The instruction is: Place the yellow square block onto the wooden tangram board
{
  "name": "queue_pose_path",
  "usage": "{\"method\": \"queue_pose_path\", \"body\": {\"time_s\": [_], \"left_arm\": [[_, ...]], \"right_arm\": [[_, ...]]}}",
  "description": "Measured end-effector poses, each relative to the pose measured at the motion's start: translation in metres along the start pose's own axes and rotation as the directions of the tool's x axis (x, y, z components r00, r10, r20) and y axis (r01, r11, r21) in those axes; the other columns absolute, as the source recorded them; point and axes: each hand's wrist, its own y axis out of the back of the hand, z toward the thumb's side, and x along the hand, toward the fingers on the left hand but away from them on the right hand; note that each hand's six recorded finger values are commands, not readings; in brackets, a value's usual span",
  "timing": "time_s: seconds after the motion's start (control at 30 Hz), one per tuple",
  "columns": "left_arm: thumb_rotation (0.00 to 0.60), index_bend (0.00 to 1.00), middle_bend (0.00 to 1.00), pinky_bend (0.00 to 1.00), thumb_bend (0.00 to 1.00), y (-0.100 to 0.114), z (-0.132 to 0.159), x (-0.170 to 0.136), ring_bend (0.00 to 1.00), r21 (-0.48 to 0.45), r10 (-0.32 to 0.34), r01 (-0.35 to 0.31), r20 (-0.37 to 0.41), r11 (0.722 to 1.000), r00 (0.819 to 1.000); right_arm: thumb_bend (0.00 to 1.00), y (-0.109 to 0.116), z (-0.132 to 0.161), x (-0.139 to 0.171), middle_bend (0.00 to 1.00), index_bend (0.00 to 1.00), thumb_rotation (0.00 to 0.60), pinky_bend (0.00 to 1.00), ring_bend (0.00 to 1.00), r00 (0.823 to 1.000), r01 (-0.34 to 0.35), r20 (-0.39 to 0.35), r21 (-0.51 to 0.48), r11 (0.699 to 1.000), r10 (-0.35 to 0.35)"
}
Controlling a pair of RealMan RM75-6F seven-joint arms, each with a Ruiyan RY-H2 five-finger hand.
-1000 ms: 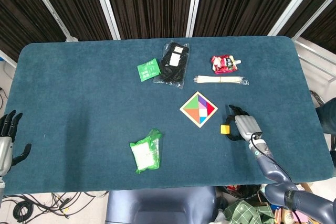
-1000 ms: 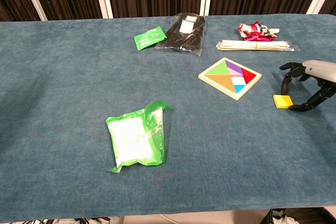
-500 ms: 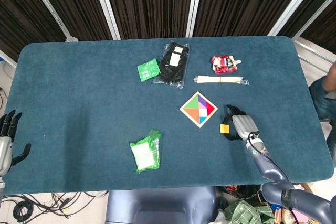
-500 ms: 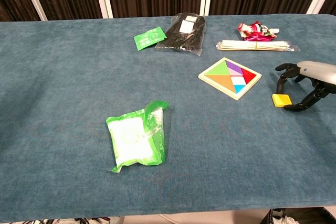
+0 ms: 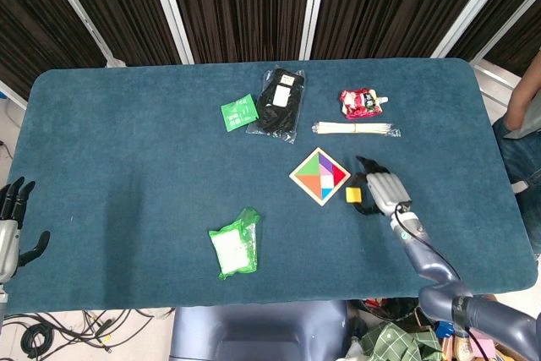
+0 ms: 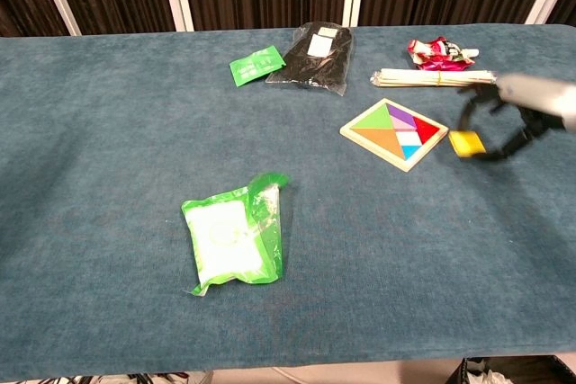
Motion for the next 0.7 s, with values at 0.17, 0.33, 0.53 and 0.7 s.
{"method": "queue_pose_path", "body": {"time_s": [0.17, 0.33, 0.53, 0.7], "left_arm": [[0.600, 0.00, 0.00, 0.00, 0.33, 0.000, 0.000, 0.000, 0.00, -0.002, -0.001, 0.001, -0.002, 1.000, 1.000], [0.600, 0.00, 0.00, 0.00, 0.34, 0.000, 0.000, 0.001, 0.00, -0.002, -0.004, 0.004, -0.003, 1.000, 1.000], [0.600, 0.00, 0.00, 0.00, 0.33, 0.000, 0.000, 0.001, 0.00, -0.005, -0.004, 0.004, -0.003, 1.000, 1.000], [0.600, 0.00, 0.00, 0.00, 0.33, 0.000, -0.001, 0.001, 0.00, -0.004, -0.007, 0.007, -0.003, 1.000, 1.000]], "right_arm": [[0.38, 0.023, 0.029, -0.024, 0.00, 0.49, 0.600, 0.13, 0.00, 0.999, 0.023, -0.047, 0.008, 1.000, -0.022], [0.37, 0.023, 0.044, -0.038, 0.00, 0.49, 0.600, 0.13, 0.00, 0.999, 0.009, -0.053, -0.011, 1.000, -0.010], [0.36, 0.014, 0.046, -0.047, 0.00, 0.49, 0.600, 0.13, 0.00, 0.999, 0.004, -0.041, -0.011, 1.000, -0.004], [0.35, 0.003, 0.039, -0.051, 0.00, 0.49, 0.600, 0.13, 0.00, 1.000, -0.004, -0.017, 0.007, 1.000, 0.004]]}}
